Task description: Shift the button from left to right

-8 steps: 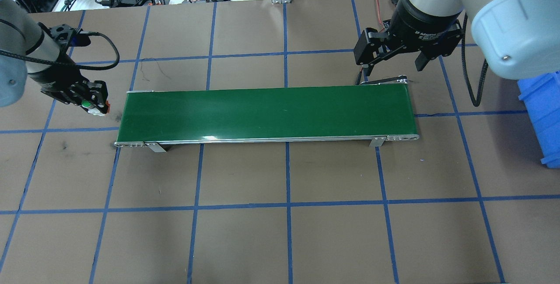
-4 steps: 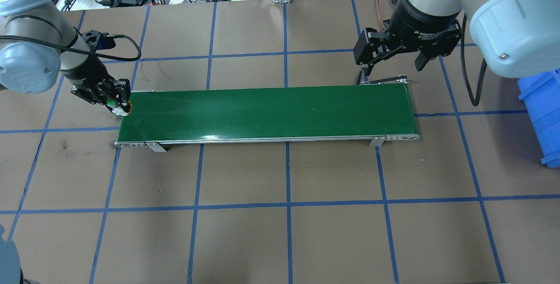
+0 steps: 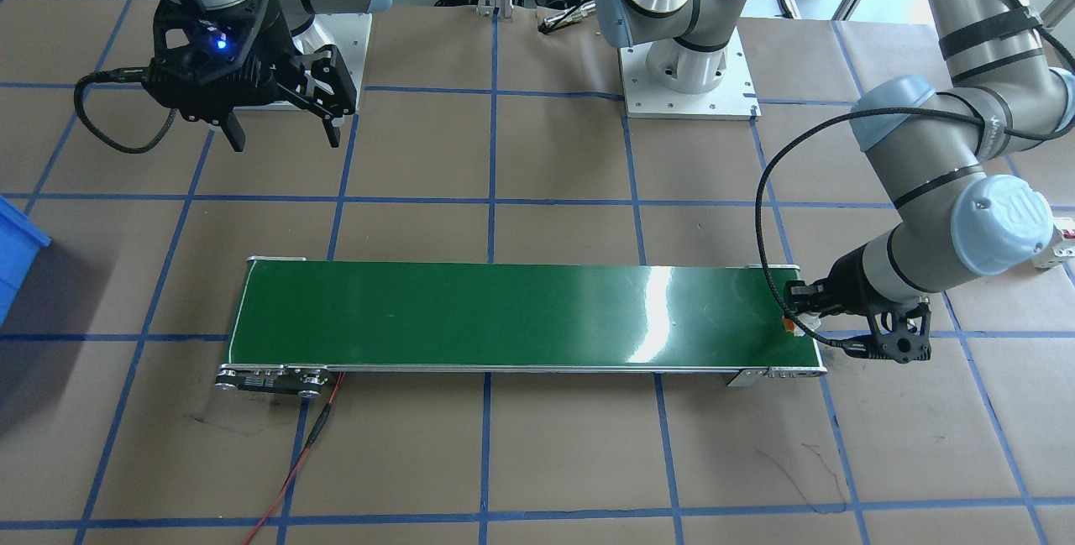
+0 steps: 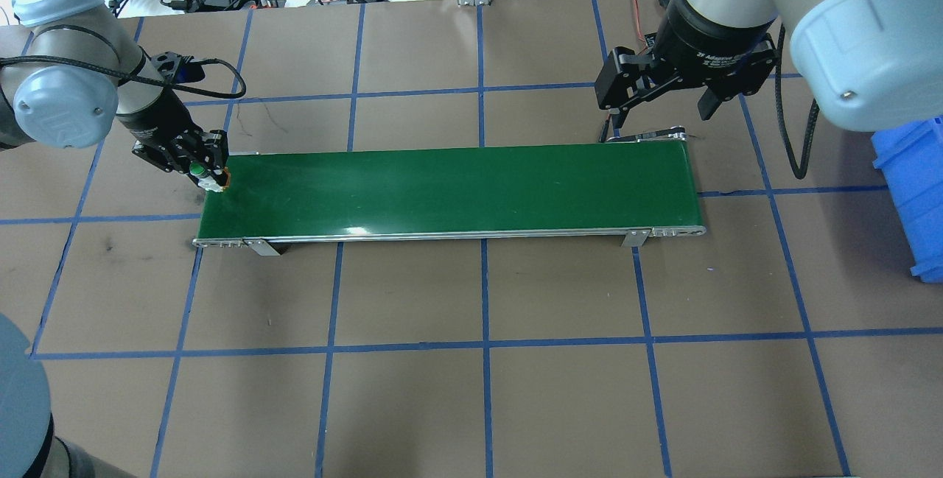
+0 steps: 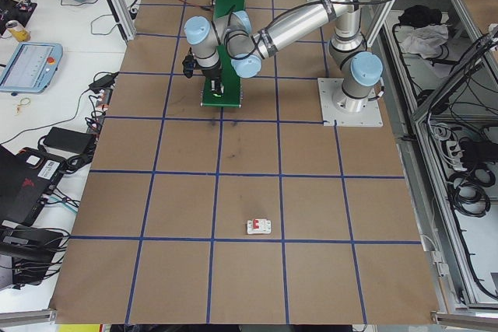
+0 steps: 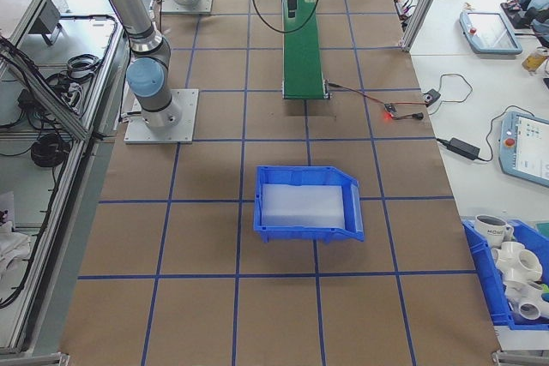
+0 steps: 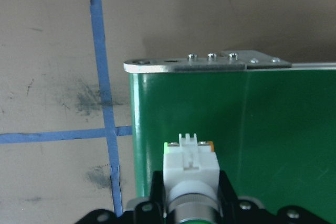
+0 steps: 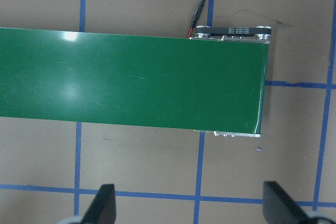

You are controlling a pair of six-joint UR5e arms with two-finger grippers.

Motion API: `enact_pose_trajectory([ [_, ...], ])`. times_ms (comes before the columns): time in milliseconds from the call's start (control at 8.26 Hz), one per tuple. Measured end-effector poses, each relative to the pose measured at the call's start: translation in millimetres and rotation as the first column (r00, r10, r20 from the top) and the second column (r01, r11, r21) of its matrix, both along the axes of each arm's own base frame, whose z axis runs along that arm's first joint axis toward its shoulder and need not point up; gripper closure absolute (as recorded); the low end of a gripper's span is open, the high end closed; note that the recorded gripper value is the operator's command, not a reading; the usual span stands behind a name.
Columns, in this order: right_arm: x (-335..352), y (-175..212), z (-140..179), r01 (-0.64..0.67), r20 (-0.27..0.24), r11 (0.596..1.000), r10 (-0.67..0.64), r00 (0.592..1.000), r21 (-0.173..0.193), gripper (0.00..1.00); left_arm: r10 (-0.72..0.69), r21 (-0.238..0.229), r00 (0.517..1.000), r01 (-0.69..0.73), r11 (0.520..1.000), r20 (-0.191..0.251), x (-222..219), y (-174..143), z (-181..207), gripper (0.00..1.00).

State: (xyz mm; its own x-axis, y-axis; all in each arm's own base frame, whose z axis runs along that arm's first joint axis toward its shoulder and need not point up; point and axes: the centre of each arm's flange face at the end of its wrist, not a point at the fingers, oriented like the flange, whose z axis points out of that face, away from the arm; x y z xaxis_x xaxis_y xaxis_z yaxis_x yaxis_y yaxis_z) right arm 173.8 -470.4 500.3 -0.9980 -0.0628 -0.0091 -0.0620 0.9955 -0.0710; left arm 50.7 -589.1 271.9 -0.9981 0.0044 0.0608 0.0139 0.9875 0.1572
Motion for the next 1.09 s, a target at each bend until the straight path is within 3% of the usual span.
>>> enact_pose_trajectory([
  [121,0.0,0.0,0.0,0.000,0.000,1.000,0.000,1.000,0.000,0.00,0.011,0.008,1.000,-0.010,1.000,0.000,-1.1,-2.6,-5.5,0.59],
  [242,0.0,0.0,0.0,0.001,0.000,1.000,-0.001,1.000,0.000,0.00,0.015,0.015,1.000,-0.015,1.000,0.000,-3.7,-3.7,-9.0,0.09],
  [726,-0.3,0.1,-0.4,0.000,-0.003,1.000,0.000,1.000,0.002,0.00,-0.067,0.014,0.996,0.067,0.998,0.063,-47.2,1.0,8.4,0.01],
  [968,-0.3,0.2,-1.0,-0.001,-0.003,1.000,0.001,1.000,0.003,0.00,-0.071,-0.008,0.996,0.071,0.997,0.059,-69.4,16.7,43.3,0.00],
  [1089,0.0,0.0,-1.5,0.001,0.000,1.000,-0.001,1.000,0.005,0.00,-0.064,-0.014,0.997,0.064,0.998,0.034,-84.5,37.6,77.7,0.00],
])
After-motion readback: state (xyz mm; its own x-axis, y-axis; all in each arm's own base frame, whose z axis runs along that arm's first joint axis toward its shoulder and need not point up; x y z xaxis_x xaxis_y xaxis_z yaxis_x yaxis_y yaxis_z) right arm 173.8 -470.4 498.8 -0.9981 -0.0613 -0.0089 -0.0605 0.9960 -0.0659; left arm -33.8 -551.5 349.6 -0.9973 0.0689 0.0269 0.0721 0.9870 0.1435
